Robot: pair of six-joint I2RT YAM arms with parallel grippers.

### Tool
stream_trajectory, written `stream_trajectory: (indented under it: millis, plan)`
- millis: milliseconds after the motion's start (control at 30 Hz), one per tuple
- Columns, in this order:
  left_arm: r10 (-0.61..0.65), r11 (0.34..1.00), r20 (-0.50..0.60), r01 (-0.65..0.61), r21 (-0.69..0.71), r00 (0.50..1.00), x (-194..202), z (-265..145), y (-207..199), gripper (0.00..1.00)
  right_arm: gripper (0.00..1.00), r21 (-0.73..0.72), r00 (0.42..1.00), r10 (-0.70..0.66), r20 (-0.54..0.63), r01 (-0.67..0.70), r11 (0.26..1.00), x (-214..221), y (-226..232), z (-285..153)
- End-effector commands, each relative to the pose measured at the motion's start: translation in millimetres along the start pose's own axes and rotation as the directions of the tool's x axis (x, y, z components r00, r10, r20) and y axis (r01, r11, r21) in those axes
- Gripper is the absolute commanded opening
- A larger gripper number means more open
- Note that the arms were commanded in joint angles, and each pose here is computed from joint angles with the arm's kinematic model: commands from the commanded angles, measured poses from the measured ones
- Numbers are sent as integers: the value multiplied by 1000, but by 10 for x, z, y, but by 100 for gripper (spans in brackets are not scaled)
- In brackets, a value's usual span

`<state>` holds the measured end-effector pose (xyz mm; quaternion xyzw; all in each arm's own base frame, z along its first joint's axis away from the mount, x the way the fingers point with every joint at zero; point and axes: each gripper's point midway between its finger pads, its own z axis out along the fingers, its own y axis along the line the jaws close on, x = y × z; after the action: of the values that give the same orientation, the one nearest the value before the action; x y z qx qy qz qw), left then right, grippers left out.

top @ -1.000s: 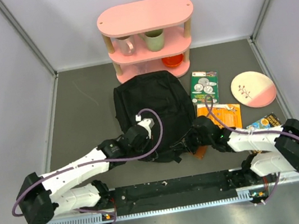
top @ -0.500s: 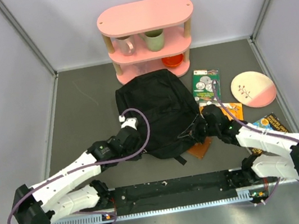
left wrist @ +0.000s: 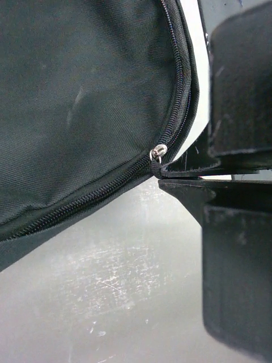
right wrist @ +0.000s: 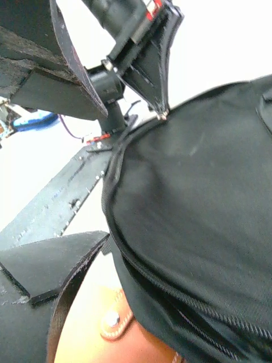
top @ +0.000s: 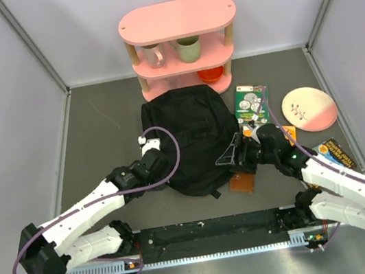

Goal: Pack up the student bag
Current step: Unzip the student bag at the center of the board.

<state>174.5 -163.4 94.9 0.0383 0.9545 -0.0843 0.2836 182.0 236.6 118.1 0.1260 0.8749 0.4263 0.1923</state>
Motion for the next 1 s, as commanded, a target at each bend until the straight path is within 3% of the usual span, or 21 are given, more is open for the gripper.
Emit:
stream_trajectory:
  millis: [0,100,167,433,767,967]
  plan:
    - [11,998,120,-19,62,993,-346,-104,-150,0,78,-103,995,98,-31,-101,990,44,332,-192]
    - [19,991,120,-34,127,993,-358,-135,-267,0,78,-114,944,318,-91,-328,938,174,380,-127]
    - [33,988,102,-48,144,994,-322,-134,-301,0,78,-188,907,390,-160,-415,890,304,597,-82]
    - [37,986,78,-49,157,996,-246,-122,-303,0,78,-91,875,463,-140,-477,874,572,913,228]
    - [55,986,89,-69,155,994,-243,-141,-273,0,73,85,741,649,-172,-645,759,814,830,765]
    - [62,986,91,-75,151,994,-246,-142,-265,0,67,104,753,653,-77,-646,757,745,753,889]
